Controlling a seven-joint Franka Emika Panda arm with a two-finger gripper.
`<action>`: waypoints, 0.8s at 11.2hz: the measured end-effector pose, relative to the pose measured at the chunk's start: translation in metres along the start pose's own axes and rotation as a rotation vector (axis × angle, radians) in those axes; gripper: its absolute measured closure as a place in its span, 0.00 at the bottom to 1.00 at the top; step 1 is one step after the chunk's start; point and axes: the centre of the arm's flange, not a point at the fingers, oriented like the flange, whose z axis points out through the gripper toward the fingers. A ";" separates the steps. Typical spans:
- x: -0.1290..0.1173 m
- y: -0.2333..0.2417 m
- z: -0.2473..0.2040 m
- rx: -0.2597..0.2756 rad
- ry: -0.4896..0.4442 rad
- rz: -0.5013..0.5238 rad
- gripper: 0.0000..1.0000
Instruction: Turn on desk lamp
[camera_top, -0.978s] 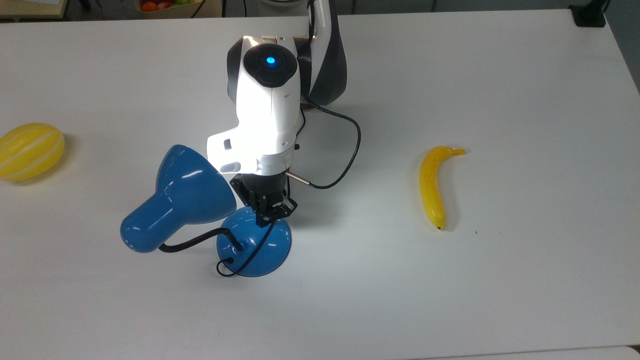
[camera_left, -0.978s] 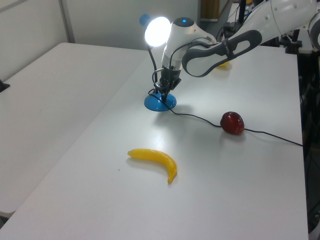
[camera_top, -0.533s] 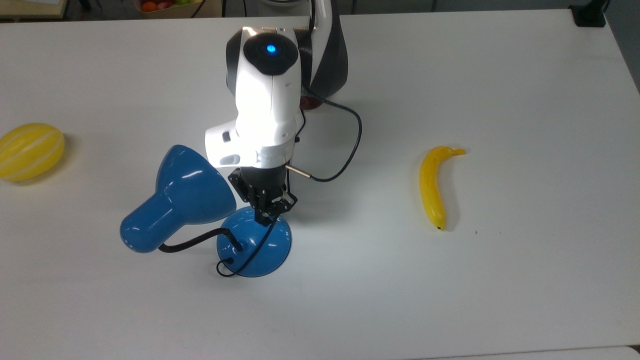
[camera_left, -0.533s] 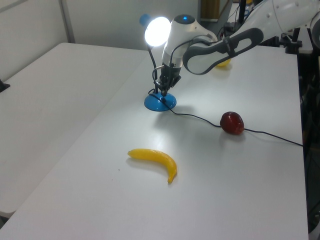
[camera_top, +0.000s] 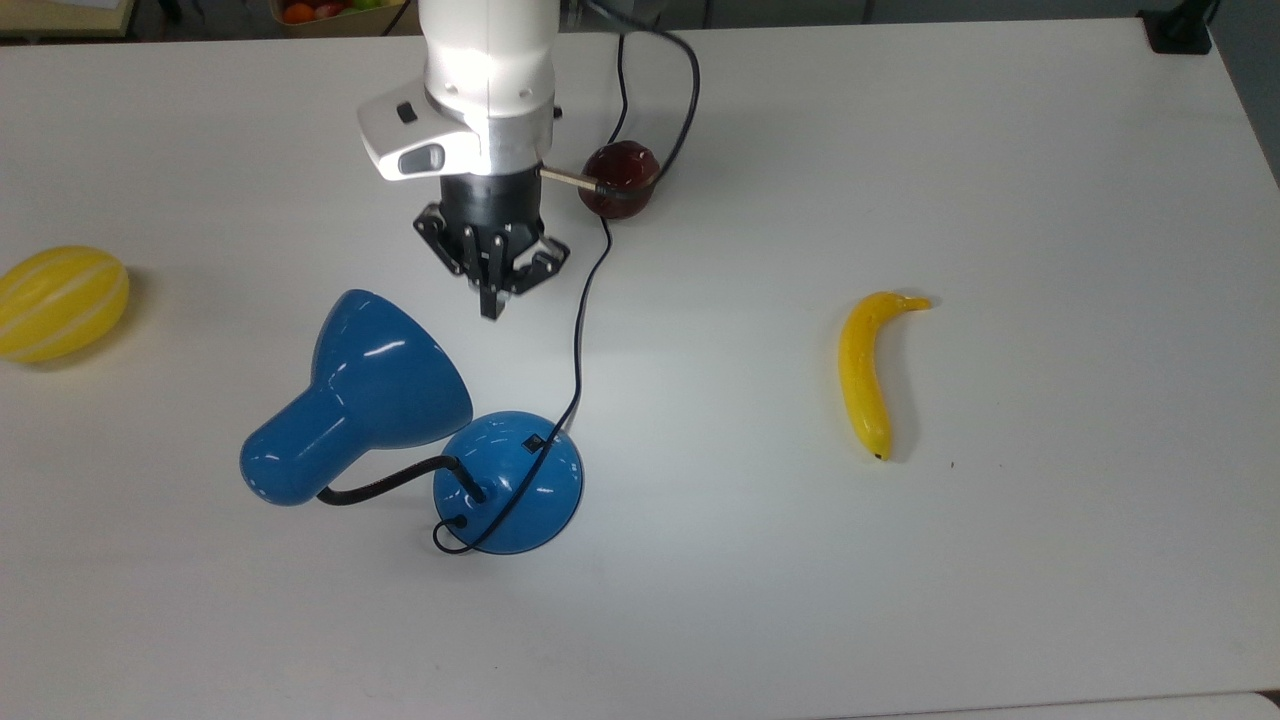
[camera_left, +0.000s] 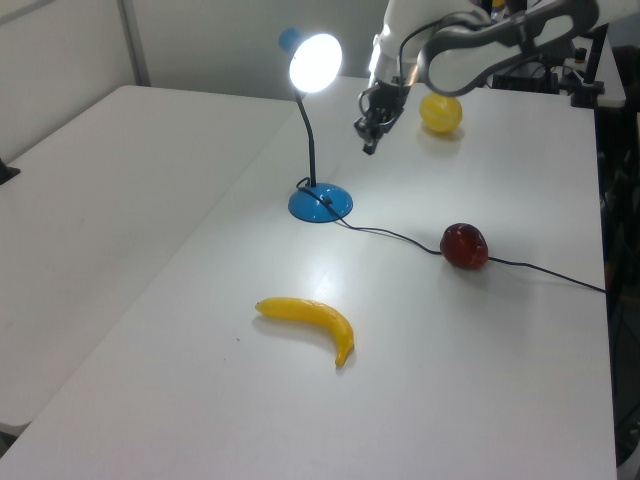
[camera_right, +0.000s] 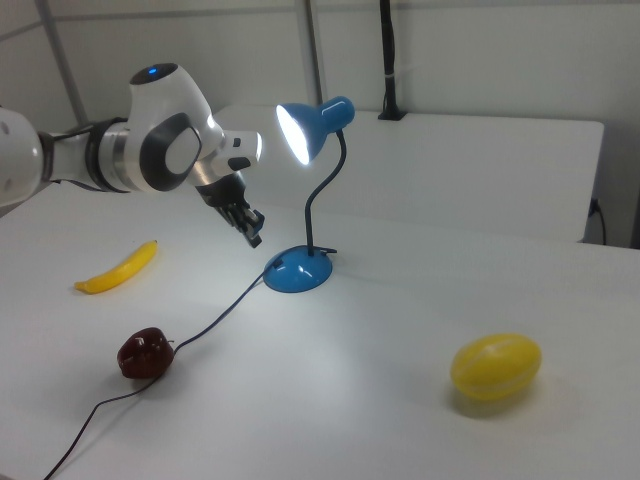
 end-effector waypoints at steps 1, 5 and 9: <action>-0.010 0.010 -0.015 0.020 -0.067 -0.048 0.98; -0.028 0.055 -0.081 0.083 -0.203 -0.150 0.55; -0.046 0.067 -0.088 0.021 -0.298 -0.187 0.00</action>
